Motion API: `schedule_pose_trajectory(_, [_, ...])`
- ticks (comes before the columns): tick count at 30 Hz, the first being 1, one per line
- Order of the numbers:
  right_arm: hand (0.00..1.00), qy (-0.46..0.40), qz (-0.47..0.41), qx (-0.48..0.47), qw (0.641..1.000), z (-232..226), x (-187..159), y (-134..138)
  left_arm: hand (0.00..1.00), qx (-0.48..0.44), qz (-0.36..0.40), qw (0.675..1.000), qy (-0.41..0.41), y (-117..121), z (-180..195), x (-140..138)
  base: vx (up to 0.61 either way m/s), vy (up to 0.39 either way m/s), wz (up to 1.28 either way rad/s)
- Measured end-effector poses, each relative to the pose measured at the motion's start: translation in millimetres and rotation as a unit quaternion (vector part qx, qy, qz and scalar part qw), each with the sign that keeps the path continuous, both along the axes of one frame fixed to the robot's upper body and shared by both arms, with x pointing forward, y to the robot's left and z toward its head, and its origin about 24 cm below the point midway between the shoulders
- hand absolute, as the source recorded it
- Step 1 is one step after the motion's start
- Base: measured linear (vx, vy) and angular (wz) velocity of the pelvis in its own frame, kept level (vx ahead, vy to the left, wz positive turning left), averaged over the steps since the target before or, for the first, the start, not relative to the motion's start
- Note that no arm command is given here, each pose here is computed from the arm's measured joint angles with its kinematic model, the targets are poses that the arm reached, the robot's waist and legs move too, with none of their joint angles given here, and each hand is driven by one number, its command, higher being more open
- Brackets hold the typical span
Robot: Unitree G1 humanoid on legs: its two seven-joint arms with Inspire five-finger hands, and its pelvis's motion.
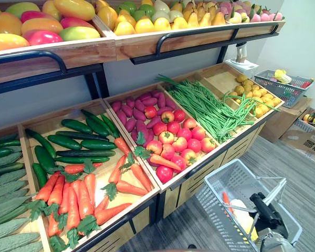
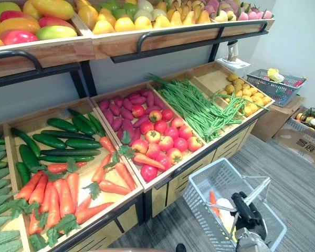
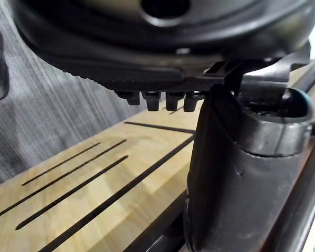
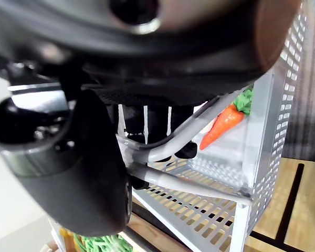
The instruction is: Pick vegetable in the basket
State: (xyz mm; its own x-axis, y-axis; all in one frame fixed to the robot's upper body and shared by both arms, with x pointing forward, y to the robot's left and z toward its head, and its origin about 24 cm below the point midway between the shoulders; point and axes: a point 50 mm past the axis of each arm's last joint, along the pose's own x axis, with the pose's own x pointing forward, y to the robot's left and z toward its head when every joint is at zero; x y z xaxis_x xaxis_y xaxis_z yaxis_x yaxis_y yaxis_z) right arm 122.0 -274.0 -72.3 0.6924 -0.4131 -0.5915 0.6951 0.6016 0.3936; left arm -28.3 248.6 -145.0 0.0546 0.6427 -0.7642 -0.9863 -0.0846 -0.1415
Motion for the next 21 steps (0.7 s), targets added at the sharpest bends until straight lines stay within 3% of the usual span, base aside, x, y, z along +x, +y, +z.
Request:
schedule_pose_trajectory(9, [0.0, 0.023, 0.018, 0.03, 0.999, -12, -4, 24, 1.0, 0.007, -0.127, 0.992, 0.012, 5, 6, -1, 0.0, 0.009, -0.15])
schedule_pose_trajectory(16, [0.0, 0.032, -0.001, 0.033, 0.999, -13, -31, 34, 1.0, 0.018, -0.117, 0.993, 0.014, -3, 15, -20, -0.13, 0.029, -0.59])
schedule_pose_trajectory(17, [0.0, 0.033, 0.003, 0.034, 0.999, -13, -32, 36, 1.0, 0.011, -0.103, 0.994, 0.024, -11, 14, -28, -0.18, 0.07, -1.44])
schedule_pose_trajectory(21, [0.0, 0.006, 0.019, 0.03, 0.999, -9, -21, 39, 1.0, 0.016, -0.077, 0.996, 0.04, -7, 16, -30, -0.07, 0.041, -1.15])
